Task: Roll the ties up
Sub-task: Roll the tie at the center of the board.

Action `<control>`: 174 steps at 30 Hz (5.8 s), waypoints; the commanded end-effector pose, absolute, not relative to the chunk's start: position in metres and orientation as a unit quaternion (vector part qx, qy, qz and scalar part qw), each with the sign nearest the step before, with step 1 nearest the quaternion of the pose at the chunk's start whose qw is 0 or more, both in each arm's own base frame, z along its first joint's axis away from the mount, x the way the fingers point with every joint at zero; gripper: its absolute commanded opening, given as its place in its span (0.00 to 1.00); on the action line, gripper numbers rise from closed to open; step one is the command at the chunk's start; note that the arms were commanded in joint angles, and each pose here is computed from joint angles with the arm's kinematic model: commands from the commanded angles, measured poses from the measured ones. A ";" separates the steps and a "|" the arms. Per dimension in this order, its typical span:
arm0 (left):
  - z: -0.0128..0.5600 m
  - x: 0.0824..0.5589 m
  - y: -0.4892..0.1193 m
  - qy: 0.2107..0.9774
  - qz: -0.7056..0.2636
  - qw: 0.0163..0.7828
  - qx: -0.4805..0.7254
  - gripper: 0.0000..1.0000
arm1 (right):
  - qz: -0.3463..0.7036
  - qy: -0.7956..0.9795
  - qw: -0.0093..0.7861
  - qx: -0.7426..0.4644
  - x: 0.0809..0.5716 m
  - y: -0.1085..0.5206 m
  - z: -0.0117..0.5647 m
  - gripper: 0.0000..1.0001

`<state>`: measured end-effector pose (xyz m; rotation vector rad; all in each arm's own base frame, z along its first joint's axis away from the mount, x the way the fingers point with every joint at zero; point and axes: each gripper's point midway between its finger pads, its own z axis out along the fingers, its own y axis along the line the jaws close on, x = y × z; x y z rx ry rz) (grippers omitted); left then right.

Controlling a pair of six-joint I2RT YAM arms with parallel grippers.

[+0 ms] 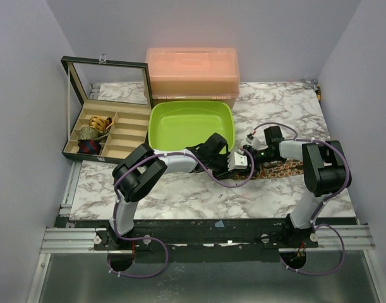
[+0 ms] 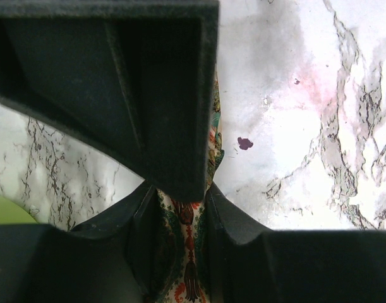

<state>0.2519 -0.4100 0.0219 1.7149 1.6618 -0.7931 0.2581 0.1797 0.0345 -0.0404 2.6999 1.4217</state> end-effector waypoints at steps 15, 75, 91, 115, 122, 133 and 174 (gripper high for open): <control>0.042 0.235 -0.352 0.711 -0.359 0.310 0.519 0.70 | 0.355 0.934 0.025 0.001 0.261 0.149 -0.017 0.00; 0.051 0.239 -0.371 0.646 -0.355 0.341 0.583 0.36 | 0.357 0.933 0.038 0.029 0.251 0.174 -0.017 0.00; -0.003 0.240 -0.405 0.689 -0.328 0.299 0.572 0.37 | 0.379 0.924 0.044 0.027 0.252 0.183 -0.011 0.00; -0.054 0.216 -0.332 0.735 -0.225 0.180 0.614 0.25 | 0.440 0.895 0.060 -0.036 0.257 0.158 0.074 0.43; -0.049 0.220 -0.342 0.747 -0.235 0.176 0.597 0.25 | 0.460 0.887 0.046 -0.012 0.248 0.173 0.068 0.56; -0.044 0.221 -0.347 0.744 -0.242 0.177 0.598 0.27 | 0.424 0.904 0.054 -0.007 0.272 0.168 0.038 0.25; 0.022 0.237 -0.367 0.671 -0.341 0.327 0.572 0.75 | 0.358 0.930 0.006 -0.080 0.276 0.147 -0.011 0.00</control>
